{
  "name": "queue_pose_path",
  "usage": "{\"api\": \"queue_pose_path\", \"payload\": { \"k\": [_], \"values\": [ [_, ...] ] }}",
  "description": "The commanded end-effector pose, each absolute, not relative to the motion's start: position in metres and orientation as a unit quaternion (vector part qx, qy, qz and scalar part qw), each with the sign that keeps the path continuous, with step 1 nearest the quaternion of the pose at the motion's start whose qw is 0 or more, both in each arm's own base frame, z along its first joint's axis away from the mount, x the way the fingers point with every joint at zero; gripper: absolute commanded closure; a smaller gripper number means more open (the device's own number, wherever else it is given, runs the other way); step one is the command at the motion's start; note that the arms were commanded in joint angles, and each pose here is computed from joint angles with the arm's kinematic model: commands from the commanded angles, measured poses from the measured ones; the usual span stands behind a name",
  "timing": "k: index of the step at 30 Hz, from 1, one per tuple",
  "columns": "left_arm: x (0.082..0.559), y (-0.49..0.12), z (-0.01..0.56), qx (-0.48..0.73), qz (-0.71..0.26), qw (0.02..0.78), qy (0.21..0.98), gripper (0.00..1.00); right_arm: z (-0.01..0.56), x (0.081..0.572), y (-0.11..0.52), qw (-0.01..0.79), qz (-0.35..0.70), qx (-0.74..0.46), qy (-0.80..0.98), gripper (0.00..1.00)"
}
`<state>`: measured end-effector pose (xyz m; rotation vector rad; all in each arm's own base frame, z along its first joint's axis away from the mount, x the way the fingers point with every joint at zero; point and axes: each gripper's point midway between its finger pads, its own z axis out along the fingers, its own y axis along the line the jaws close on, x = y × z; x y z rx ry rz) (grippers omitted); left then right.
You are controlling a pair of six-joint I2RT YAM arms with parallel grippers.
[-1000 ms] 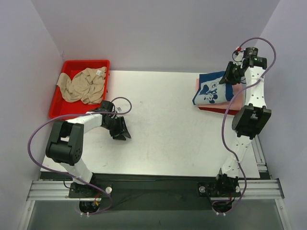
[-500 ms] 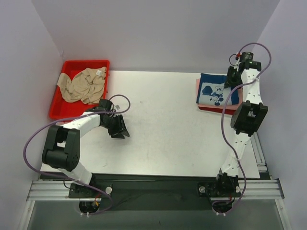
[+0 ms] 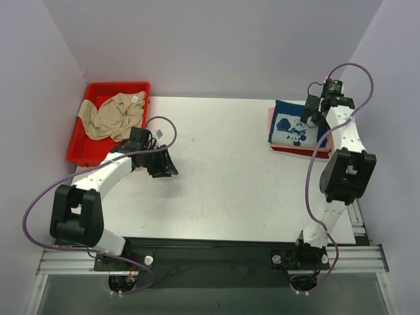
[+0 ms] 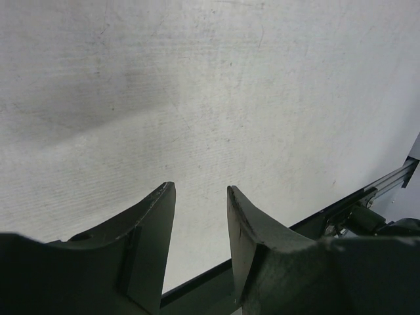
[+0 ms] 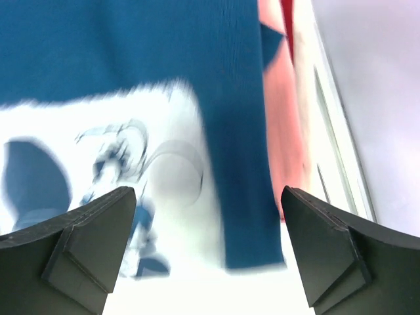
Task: Fold and stack the t-shirts
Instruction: Put the neatly folded tshirt into the corner of the board with the right arm
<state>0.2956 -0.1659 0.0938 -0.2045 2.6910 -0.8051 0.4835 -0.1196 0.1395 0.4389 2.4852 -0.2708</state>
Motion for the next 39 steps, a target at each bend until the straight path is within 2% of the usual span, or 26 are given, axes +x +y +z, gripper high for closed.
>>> {"api": "queue_pose_path", "payload": {
  "k": [1,6,9,15,20,26,39],
  "values": [
    [0.320,-0.171,0.133,-0.046,-0.297,0.240,0.923,0.52,0.231,0.473,-0.109,0.428,-0.120,0.182,0.877,0.00],
    [0.325,-0.173,0.147,-0.045,-0.308,0.270,0.911,0.52,0.226,0.438,-0.058,0.429,-0.080,0.144,0.888,0.00],
    [0.330,-0.172,0.157,-0.041,-0.308,0.290,0.905,0.52,0.223,0.406,-0.017,0.431,-0.020,0.111,0.895,0.00],
    [0.332,-0.167,0.174,-0.038,-0.301,0.341,0.890,0.49,0.179,0.344,0.053,0.387,0.094,0.074,0.914,0.00],
    [0.328,-0.165,0.178,-0.053,-0.302,0.341,0.888,0.48,0.140,0.302,0.090,0.343,0.114,0.031,0.932,0.01],
    [0.320,-0.160,0.175,-0.072,-0.298,0.341,0.889,0.48,0.127,0.281,0.123,0.327,0.128,-0.012,0.936,0.02],
    [0.317,-0.145,0.192,-0.093,-0.279,0.388,0.874,0.49,0.131,0.275,0.151,0.326,0.130,-0.057,0.935,0.02]
  ]
}}
